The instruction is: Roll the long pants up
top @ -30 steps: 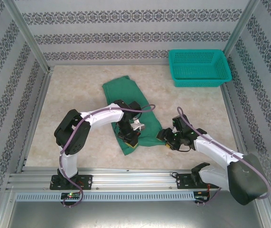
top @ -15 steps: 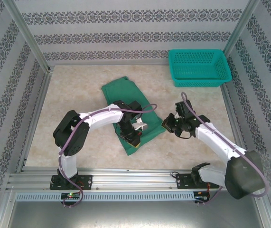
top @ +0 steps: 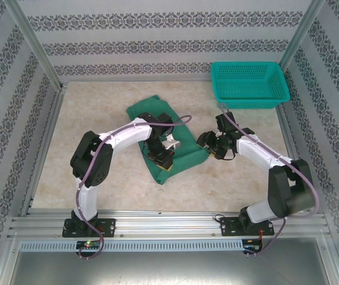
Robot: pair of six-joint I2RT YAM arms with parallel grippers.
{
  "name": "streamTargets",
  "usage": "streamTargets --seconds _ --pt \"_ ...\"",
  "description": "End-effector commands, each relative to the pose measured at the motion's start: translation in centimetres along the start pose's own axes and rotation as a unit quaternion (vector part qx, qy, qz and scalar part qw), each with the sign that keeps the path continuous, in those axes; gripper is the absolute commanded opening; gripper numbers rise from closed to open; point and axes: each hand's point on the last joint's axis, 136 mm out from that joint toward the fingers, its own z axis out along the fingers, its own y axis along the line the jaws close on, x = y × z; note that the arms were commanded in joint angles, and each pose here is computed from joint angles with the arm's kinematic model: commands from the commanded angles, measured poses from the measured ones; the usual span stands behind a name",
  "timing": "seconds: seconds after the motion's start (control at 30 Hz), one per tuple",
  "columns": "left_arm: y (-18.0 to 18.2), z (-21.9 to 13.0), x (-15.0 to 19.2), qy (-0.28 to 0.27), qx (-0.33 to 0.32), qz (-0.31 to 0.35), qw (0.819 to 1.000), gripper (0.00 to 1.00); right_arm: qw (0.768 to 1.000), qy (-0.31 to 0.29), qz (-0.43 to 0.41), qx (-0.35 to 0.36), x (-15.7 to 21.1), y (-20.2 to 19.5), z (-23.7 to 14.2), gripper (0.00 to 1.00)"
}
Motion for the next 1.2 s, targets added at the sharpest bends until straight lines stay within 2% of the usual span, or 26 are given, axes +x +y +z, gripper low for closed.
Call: streamTargets --seconds 0.0,0.1,0.2,0.27,0.3,0.33,0.4,0.43,0.47,0.5,0.6,0.67,0.97,1.17 --pt "2.7 0.2 0.4 0.031 -0.032 -0.019 0.999 0.09 1.0 -0.01 -0.02 -0.001 -1.3 0.6 0.7 0.73" --pt "4.1 1.0 0.1 0.036 -0.038 -0.026 0.998 0.08 0.999 -0.029 -0.04 0.006 -1.4 1.0 0.1 0.73" --pt "5.4 1.0 -0.4 0.03 -0.046 -0.034 0.998 0.09 0.992 -0.077 -0.09 0.035 -1.1 1.5 -2.6 0.73" --pt "5.5 0.7 -0.9 0.023 -0.042 -0.03 0.998 0.1 0.987 -0.101 -0.121 0.03 -0.4 2.3 -4.2 0.72" --pt "5.3 0.5 -1.2 0.018 -0.039 -0.027 0.999 0.11 0.985 -0.109 -0.132 0.021 0.1 2.8 -5.0 0.67" --pt "5.2 0.4 -1.3 0.016 -0.037 -0.023 0.999 0.11 0.983 -0.111 -0.145 0.011 0.7 3.2 -5.5 0.57" --pt "5.3 0.1 -1.5 0.016 -0.042 -0.019 0.999 0.11 0.983 -0.106 -0.151 0.004 1.7 3.5 -6.1 0.19" --pt "5.2 0.0 -1.5 0.015 -0.041 -0.018 0.999 0.12 0.983 -0.097 -0.155 -0.005 2.3 3.7 -6.2 0.07" --pt "5.1 -0.2 -1.6 0.015 -0.039 -0.016 0.999 0.12 0.983 -0.09 -0.157 -0.008 2.7 3.8 -6.2 0.0" --pt "5.0 -0.4 -1.7 0.014 -0.039 -0.016 0.999 0.13 0.984 -0.082 -0.158 -0.013 3.2 3.9 -6.1 0.0" --pt "4.3 -1.1 -2.2 0.004 -0.029 -0.01 1.0 0.15 0.985 -0.054 -0.162 -0.021 4.2 3.9 -5.1 0.1" --pt "4.0 -1.5 -2.4 -0.001 -0.028 -0.008 1.0 0.16 0.986 -0.035 -0.161 -0.023 4.6 3.9 -4.0 0.12" --pt "4.1 -1.9 -2.2 -0.003 -0.037 -0.012 0.999 0.15 0.987 0.037 -0.157 -0.002 5.6 3.7 1.5 0.12" --pt "4.3 -2.5 -1.4 -0.013 -0.054 -0.013 0.998 0.16 0.987 0.055 -0.15 0.032 4.4 2.4 5.2 0.08"
